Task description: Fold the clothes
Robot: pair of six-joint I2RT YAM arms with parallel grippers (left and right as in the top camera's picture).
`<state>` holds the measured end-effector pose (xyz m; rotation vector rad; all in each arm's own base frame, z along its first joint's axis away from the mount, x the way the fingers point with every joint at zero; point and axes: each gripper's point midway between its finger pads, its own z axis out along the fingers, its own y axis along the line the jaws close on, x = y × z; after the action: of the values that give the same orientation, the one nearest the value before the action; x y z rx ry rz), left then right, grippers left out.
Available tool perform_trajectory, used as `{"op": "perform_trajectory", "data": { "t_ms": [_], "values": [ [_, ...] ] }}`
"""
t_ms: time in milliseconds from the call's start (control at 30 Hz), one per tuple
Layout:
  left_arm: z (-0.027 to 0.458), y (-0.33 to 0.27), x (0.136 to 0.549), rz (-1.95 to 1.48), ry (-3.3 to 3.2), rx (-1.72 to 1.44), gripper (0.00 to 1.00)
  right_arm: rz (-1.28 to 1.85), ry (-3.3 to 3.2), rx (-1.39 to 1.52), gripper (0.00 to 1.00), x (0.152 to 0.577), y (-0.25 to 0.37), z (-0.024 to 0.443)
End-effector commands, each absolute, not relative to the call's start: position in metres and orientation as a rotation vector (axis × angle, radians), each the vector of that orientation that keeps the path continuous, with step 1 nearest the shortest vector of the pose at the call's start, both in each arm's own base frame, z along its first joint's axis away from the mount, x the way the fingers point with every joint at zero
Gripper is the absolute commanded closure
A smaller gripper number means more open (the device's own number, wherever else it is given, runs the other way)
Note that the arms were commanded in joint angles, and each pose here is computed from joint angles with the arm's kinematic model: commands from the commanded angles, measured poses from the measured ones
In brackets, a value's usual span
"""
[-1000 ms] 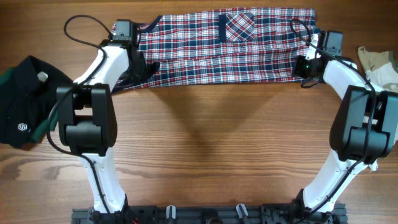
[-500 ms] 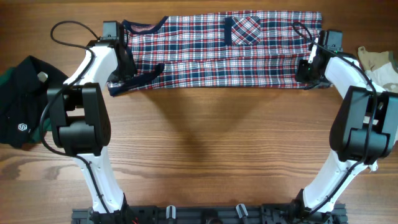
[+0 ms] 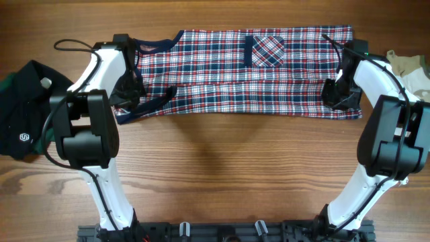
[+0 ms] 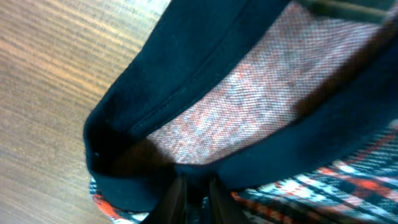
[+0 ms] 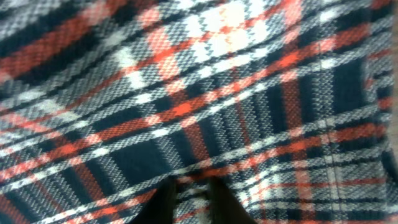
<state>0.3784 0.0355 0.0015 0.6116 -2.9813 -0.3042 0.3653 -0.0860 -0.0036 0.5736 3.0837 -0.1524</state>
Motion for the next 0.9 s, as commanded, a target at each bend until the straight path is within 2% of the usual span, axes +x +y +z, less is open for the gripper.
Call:
{"op": "perform_trajectory", "data": {
  "t_ms": [0, 67, 100, 133, 233, 300, 367, 567, 667, 867],
  "values": [
    [0.011, 0.044, 0.382, -0.33, -2.999, 0.665, 0.85, -0.173, 3.204, 0.552, 0.61, 0.335, -0.085, -0.029],
    [0.051, 0.041, 0.411, -0.274, -3.125, 0.718, 0.69, -0.171, 3.069, 0.525, 0.35, 0.366, -0.091, 0.006],
    [0.077, 0.035, 0.429, -0.188, -3.206, 0.745, 0.52, -0.163, 2.984, 0.499, 0.24, 0.386, -0.094, 0.032],
    [0.098, 0.029, 0.441, -0.113, -3.265, 0.761, 0.44, -0.151, 2.93, 0.491, 0.18, 0.397, -0.095, 0.05],
    [0.169, 0.008, 0.48, 0.192, -3.476, 0.766, 0.17, -0.011, 2.742, 0.391, 0.12, 0.437, -0.084, 0.12],
    [0.196, -0.008, 0.5, 0.403, -3.567, 0.729, 0.07, 0.022, 2.619, 0.343, 0.1, 0.458, -0.082, 0.166],
    [0.214, -0.018, 0.525, 0.573, -3.661, 0.693, 0.04, 0.006, 2.495, 0.31, 0.03, 0.483, -0.087, 0.198],
    [0.227, -0.018, 0.547, 0.609, -3.774, 0.639, 0.06, -0.083, 2.294, 0.257, 0.01, 0.527, -0.106, 0.222],
    [0.212, -0.023, 0.555, 0.573, -3.787, 0.558, 0.07, -0.109, 2.289, 0.29, 0.01, 0.538, -0.121, 0.206],
    [0.17, -0.081, 0.584, 0.539, -3.865, 0.059, 0.03, -0.121, 2.351, 0.336, 0.01, 0.548, -0.144, 0.152]
  ]
}}
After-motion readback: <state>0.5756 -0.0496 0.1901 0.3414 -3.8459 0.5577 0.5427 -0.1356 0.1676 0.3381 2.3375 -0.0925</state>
